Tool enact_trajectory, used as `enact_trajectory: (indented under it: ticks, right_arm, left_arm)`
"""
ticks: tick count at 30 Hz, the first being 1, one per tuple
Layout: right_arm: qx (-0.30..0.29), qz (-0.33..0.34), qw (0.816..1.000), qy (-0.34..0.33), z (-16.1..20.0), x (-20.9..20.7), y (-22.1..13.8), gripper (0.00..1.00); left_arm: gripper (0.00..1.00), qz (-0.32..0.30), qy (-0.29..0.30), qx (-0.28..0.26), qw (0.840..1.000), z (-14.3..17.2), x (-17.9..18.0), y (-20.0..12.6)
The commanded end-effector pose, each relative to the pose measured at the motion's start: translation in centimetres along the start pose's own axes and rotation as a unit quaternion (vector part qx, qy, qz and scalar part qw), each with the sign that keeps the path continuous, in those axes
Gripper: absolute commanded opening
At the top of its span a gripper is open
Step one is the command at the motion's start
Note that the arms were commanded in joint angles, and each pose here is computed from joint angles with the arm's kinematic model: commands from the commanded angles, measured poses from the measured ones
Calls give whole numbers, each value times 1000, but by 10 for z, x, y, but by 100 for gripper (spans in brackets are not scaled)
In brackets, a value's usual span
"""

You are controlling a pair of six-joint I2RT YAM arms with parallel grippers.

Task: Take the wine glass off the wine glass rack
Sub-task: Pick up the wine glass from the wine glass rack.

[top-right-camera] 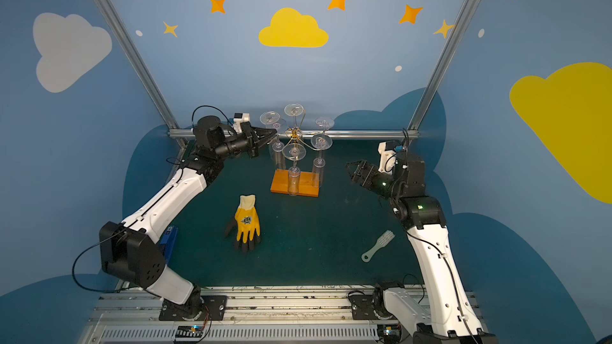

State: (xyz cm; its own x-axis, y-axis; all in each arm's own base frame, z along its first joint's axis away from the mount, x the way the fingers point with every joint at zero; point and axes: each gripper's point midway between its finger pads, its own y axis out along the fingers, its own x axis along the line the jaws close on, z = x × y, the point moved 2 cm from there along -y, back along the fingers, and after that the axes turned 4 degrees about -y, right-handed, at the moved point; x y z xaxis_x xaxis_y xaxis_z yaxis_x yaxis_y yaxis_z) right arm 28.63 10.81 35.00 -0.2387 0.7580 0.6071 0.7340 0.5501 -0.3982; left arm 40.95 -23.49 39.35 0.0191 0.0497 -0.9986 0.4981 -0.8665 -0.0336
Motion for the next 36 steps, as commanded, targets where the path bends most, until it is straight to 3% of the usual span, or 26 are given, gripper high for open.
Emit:
enact_trajectory:
  ticks: [1, 11, 23, 27, 36]
  right_arm:
    - [-15, -1, 1000, -14, -8, 6, -6, 86]
    - [-18, -8, 1000, -12, -9, 6, -3, 86]
    - [-12, -15, 1000, -12, -10, 8, -1, 86]
    - [-8, -22, 1000, -12, -11, 10, 1, 86]
    - [5, -35, 999, -16, -15, 19, 1, 85]
  left_arm:
    - [3, 20, 27, 13, 999, 9, -16, -2]
    - [3, 19, 28, 36, 999, 27, -14, -5]
    - [3, 18, 24, 19, 999, 47, -9, -24]
    - [3, 4, 23, -7, 1000, 53, 3, -40]
    - [3, -27, 79, -79, 993, 68, 13, -87]
